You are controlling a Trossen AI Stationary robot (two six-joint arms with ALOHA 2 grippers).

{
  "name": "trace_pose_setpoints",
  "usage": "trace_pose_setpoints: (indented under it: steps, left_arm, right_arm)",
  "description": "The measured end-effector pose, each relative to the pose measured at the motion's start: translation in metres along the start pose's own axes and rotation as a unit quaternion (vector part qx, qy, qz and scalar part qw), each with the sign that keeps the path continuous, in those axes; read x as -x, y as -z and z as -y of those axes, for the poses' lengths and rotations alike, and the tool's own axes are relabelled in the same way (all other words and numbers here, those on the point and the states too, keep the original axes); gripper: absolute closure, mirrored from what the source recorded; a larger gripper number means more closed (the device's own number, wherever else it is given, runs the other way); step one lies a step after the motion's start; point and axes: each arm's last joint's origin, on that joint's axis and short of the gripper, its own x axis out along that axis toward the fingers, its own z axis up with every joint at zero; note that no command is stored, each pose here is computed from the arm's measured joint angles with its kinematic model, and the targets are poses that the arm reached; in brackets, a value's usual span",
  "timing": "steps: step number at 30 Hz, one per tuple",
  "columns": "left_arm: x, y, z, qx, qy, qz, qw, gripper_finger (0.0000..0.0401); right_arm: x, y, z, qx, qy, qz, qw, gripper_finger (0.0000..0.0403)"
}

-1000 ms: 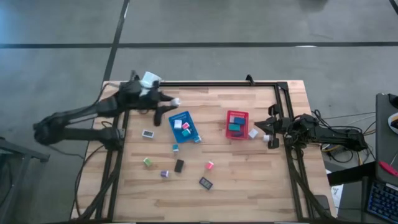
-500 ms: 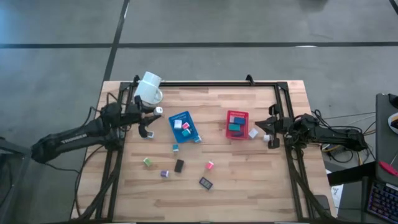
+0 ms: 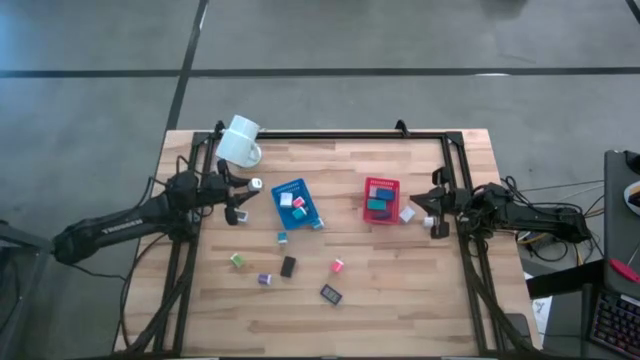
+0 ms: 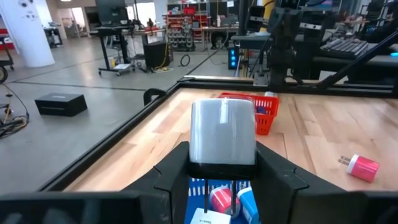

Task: Pick & Place Office items
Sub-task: Put the top black and white charger adapter into the blue bin

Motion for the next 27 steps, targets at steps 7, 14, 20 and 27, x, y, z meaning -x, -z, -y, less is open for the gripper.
trace_pose_setpoints:
  steps: [7, 14, 20, 27]
  left_arm:
    - [0.0, 0.001, 0.0, 0.001, -0.001, -0.001, 1.0, 0.0266]
    - [0.0, -0.016, -0.001, 0.043, -0.002, 0.031, 0.999, 0.0266]
    - [-0.011, -0.047, -0.006, 0.064, -0.005, -0.032, 0.997, 0.0266]
    - [-0.052, -0.05, -0.013, 0.069, -0.003, -0.154, 0.986, 0.0266]
  right_arm:
    - [0.0, 0.001, 0.0, 0.0, 0.01, -0.002, 1.0, 0.0394]
    - [0.0, 0.0, 0.001, 0.0, 0.011, 0.002, 1.0, 0.0394]
    - [0.0, -0.002, 0.001, 0.005, 0.012, 0.015, 1.0, 0.0394]
    - [0.0, -0.002, 0.001, 0.01, 0.013, 0.018, 1.0, 0.0394]
